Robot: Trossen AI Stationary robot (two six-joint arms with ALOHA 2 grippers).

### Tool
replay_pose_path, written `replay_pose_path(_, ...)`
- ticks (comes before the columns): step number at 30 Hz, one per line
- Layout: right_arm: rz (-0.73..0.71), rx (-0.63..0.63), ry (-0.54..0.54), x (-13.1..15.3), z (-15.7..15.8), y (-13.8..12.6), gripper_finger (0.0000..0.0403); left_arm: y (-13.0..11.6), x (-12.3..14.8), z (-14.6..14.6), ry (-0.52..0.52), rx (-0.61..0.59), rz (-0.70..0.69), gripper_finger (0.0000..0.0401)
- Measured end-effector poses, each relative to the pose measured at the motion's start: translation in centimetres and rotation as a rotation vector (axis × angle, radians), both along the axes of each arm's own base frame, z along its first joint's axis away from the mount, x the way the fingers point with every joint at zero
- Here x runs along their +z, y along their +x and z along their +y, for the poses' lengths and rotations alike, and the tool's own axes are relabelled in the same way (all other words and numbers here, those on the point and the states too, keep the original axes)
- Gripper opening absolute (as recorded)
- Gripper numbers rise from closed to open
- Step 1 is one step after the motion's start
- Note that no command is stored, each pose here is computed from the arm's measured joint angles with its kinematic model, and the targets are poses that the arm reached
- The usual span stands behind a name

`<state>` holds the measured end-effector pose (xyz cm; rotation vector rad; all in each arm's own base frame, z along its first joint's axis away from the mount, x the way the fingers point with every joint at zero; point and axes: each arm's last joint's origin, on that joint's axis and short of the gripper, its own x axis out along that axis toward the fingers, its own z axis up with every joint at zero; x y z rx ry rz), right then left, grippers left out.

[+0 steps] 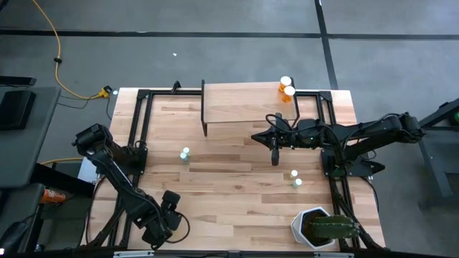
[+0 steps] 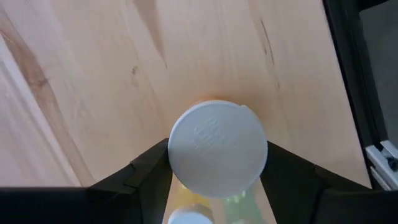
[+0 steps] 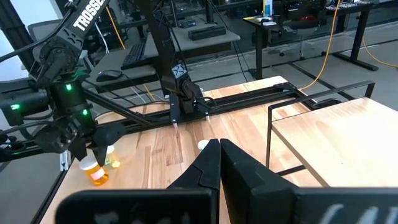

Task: Pick and place medicine bottles onto shelf by color
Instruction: Put the orange pill bottle on the shelf aligned with the orange pill bottle

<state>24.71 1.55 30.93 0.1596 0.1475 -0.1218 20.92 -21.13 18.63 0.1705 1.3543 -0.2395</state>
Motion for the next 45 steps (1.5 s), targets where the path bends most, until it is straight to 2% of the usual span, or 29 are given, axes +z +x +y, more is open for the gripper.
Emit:
replay_pose_path(4, -0.004, 0.0, 0.0, 0.0, 0.0, 0.0, 0.0, 0.1, 1.7, 1.3, -0.023, 0.02, -0.015, 0.0207)
replay_pose_path(7, -0.019, 0.0, 0.002, 0.2, 0.0, 0.0, 0.0, 0.1, 4.0, 3.3, -0.04, 0.043, -0.052, 0.0207)
replay_pose_path(12, -0.074, 0.001, -0.001, 0.7, 0.0, 0.1, 0.0, 0.5, 9.4, 7.8, -0.068, 0.105, -0.167, 0.0207)
replay_pose_path(16, -0.096, 0.001, 0.001, 1.1, 0.0, -0.1, 0.0, 1.4, 14.2, 11.8, -0.074, 0.189, -0.347, 0.0207)
replay_pose_path(18, -0.116, -0.006, 0.003, 1.5, -0.1, -0.5, 0.0, 2.1, 16.4, 13.7, -0.05, 0.234, -0.43, 0.0207)
replay_pose_path(23, -0.173, -0.13, 0.042, 2.7, -0.5, -1.8, 0.0, 3.8, 20.5, 18.5, 0.047, 0.303, -0.567, 0.0206)
replay_pose_path(27, -0.089, -0.171, 0.029, 4.6, -1.1, -2.6, 0.0013, 5.3, 22.3, 22.2, 0.116, 0.376, -0.616, 0.0206)
replay_pose_path(30, 0.04, -0.176, -0.011, 6.4, -1.3, -2.4, 0.005, 6.5, 22.9, 24.7, 0.132, 0.452, -0.628, 0.0206)
replay_pose_path(35, 0.245, -0.151, -0.104, 8.2, -1.2, -0.9, 0.0157, 8.6, 22.6, 28.0, 0.165, 0.516, -0.613, 0.0206)
replay_pose_path(40, 0.376, -0.125, -0.185, 8.1, -1.1, 1.5, 0.0267, 10.2, 22.1, 29.7, 0.137, 0.533, -0.625, 0.0206)
replay_pose_path(45, 0.424, -0.178, -0.212, 7.3, -1.9, 4.0, 0.0318, 10.6, 22.0, 30.0, 0.103, 0.533, -0.638, 0.0206)
